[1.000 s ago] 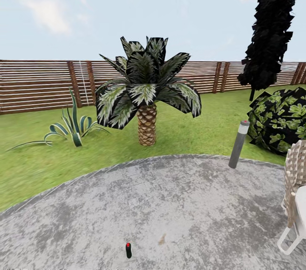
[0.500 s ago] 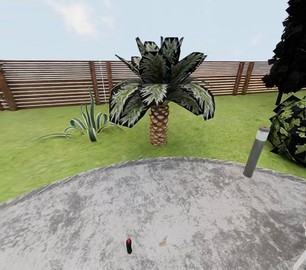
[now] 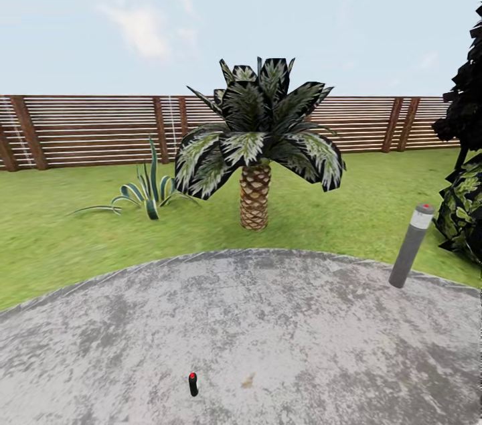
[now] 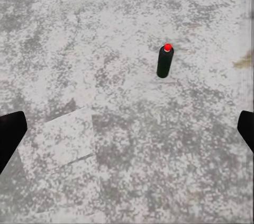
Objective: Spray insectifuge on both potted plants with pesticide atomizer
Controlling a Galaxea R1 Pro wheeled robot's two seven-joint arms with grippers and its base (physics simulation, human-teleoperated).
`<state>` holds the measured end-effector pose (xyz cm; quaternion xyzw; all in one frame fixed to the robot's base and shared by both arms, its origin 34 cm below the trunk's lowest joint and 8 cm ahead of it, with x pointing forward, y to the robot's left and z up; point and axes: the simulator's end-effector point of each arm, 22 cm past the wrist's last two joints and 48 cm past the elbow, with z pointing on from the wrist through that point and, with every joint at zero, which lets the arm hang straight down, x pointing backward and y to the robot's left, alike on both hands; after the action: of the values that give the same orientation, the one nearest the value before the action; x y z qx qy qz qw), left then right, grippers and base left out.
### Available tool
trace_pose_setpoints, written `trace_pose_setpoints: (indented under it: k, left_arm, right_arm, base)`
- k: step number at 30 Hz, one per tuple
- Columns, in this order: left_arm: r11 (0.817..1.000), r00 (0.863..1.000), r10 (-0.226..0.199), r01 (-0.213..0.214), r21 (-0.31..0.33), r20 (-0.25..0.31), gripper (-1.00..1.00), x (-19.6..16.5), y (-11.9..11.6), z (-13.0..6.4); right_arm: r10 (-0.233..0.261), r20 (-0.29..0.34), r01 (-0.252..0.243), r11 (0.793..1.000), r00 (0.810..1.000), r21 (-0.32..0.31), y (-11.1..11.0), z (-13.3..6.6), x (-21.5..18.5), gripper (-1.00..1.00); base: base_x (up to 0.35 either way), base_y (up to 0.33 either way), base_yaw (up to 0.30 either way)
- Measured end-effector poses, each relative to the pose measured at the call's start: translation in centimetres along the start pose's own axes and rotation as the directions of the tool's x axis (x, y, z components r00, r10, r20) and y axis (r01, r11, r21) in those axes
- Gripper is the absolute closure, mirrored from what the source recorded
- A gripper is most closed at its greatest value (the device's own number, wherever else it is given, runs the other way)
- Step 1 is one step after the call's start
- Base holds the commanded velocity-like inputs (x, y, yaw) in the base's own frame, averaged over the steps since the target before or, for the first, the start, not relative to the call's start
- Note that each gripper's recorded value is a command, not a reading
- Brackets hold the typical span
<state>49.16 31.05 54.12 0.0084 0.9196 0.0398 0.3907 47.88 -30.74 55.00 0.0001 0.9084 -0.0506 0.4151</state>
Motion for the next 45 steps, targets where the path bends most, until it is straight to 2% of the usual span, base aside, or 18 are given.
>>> trace_pose_setpoints:
  k: [25, 45]
  left_arm:
    - [1.000, 1.000, 0.001, -0.001, -0.001, 0.001, -1.00, -0.07, 0.10, 0.02]
    - [1.000, 1.000, 0.002, -0.002, -0.002, 0.000, -1.00, -0.01, 0.22, -0.01]
  right_arm:
    - [0.001, -0.001, -0.001, 1.000, 1.000, -0.001, 0.11, -0.01, 0.03, -1.00]
    - [0.001, -0.001, -0.001, 1.000, 1.000, -0.001, 0.12, -0.02, 0.05, -1.00]
  base:
    - [0.000, -0.282, 0.012]
    - [0.070, -0.302, 0.257]
